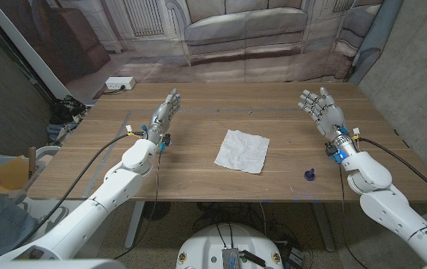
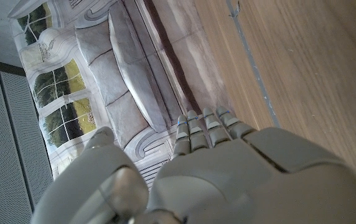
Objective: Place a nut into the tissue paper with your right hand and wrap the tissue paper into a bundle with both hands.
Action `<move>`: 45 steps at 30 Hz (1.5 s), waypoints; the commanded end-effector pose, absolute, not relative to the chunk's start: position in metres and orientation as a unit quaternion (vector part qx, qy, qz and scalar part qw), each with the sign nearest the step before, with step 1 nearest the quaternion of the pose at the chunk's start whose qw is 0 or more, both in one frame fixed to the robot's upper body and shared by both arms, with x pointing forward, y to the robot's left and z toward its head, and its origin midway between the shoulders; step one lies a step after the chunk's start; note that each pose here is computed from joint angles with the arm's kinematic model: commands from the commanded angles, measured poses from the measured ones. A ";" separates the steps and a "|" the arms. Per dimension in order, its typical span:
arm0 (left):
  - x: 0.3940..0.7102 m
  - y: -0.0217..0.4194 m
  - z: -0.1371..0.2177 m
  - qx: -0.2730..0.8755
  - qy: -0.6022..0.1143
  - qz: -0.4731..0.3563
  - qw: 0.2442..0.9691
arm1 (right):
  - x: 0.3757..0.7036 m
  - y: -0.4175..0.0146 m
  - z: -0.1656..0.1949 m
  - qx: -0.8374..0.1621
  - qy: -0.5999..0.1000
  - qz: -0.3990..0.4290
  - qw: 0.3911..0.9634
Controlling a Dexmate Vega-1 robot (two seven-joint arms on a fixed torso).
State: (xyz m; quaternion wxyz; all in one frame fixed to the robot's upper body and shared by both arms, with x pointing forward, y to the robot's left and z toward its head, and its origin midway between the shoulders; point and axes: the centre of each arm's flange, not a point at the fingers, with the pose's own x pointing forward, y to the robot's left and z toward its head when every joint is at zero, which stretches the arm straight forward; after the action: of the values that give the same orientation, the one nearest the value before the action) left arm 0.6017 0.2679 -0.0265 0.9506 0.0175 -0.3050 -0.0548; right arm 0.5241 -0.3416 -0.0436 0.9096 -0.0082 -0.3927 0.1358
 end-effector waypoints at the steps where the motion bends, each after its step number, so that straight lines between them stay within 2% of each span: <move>1: 0.583 0.278 -0.026 0.029 -0.296 -0.049 0.954 | 0.504 -0.341 -0.049 -0.034 -0.399 0.125 0.908; 23: 0.572 0.276 -0.013 0.040 -0.321 -0.052 0.945 | 0.447 -0.357 -0.076 -0.101 -0.396 0.065 0.910; 45: 0.571 0.277 -0.009 0.036 -0.332 -0.041 0.942 | 0.420 -0.369 -0.091 -0.170 -0.391 -0.008 0.905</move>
State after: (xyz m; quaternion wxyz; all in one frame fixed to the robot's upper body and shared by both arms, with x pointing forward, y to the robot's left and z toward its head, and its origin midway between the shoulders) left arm 0.5710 0.2769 -0.0123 0.9436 0.0384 -0.3255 -0.0462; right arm 0.4340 -0.3631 -0.0848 0.9088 -0.1342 -0.3940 0.0295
